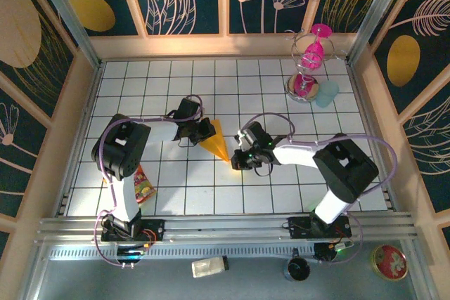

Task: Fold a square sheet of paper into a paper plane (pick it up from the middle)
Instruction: Fourth fold the wing at the center of the table.

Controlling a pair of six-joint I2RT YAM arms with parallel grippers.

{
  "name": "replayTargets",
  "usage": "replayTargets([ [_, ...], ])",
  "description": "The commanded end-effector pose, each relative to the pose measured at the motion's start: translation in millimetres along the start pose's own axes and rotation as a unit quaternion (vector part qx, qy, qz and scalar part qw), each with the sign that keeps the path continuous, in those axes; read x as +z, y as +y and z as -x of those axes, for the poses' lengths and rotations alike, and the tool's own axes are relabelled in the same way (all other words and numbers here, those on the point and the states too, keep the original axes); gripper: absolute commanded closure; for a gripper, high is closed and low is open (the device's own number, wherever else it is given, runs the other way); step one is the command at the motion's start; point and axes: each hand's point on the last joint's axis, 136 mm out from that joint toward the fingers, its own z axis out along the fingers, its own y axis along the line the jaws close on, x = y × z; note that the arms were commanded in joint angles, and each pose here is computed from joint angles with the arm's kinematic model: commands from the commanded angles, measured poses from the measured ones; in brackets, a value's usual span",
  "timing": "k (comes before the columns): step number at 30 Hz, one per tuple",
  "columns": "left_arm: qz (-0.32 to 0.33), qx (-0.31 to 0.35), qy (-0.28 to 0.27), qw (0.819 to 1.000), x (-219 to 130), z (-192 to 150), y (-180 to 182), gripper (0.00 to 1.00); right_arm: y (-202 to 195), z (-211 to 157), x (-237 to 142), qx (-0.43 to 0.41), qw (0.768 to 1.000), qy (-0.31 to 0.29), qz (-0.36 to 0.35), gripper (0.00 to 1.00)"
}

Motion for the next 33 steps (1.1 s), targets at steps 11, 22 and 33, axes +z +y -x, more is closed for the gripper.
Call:
replayTargets([
  [11, 0.105, -0.029, 0.02, 0.994, 11, -23, 66, 0.92, 25, 75, 19, 0.003, 0.997, -0.076, 0.024, 1.0],
  [22, 0.059, -0.002, 0.006, 0.998, -2, -10, 34, 0.89, -13, 49, 44, 0.028, 0.999, -0.027, -0.029, 1.0],
  [33, 0.05, 0.017, -0.039, 0.998, 2, 31, 36, 0.78, -49, 10, 53, 0.052, 0.995, 0.023, -0.085, 1.0],
])
